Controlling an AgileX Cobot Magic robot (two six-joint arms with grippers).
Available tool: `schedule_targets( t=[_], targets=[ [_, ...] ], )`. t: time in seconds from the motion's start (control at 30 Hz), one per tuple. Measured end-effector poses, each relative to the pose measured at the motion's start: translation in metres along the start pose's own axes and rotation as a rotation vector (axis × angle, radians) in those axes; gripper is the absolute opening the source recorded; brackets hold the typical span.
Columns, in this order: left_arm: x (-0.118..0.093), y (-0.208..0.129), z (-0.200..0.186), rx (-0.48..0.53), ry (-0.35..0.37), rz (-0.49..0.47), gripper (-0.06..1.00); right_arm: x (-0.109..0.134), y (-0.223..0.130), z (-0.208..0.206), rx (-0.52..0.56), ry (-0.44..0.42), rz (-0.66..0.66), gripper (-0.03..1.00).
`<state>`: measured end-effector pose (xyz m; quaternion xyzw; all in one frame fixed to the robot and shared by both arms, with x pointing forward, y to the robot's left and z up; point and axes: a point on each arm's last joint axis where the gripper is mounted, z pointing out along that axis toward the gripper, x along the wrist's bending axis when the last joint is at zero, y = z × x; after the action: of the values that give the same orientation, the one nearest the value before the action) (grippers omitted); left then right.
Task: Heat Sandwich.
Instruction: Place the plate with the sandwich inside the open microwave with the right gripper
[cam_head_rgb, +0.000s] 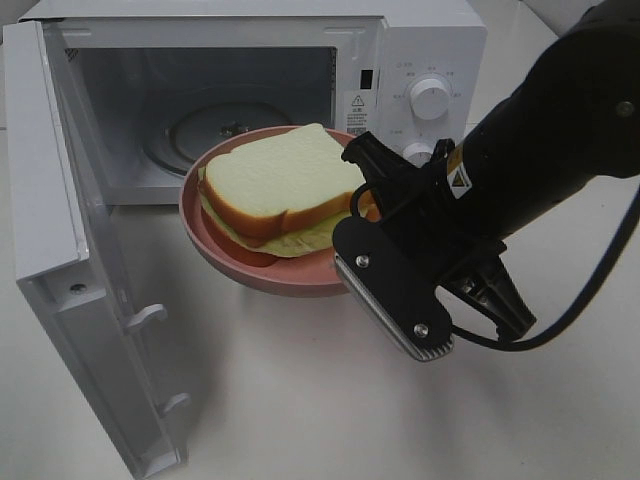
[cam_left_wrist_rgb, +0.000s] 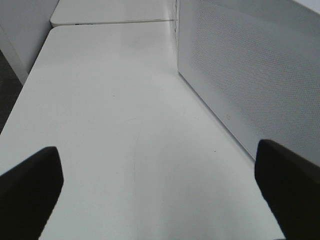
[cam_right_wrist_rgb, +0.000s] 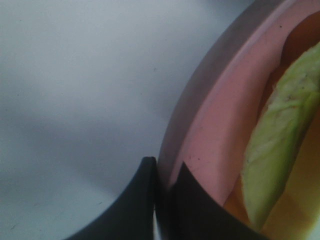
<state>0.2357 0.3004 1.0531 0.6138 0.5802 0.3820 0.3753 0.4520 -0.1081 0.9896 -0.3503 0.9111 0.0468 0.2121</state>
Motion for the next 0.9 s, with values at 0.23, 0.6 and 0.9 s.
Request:
schedule_targets(
  t=[0.23, 0.6, 0.9],
  targets=[
    [0.0, 0.0, 0.0, 0.0, 0.0, 0.0, 0.99, -0.012, 0.001, 0.009, -0.001, 0.004, 0.001, 0.05],
    [0.0, 0.0, 0.0, 0.0, 0.0, 0.0, 0.99, -0.03, 0.002, 0.021, -0.002, 0.006, 0.002, 0.05],
    [0.0, 0.0, 0.0, 0.0, 0.0, 0.0, 0.99, -0.048, 0.003, 0.034, -0.002, 0.002, 0.002, 0.05]
  ],
)
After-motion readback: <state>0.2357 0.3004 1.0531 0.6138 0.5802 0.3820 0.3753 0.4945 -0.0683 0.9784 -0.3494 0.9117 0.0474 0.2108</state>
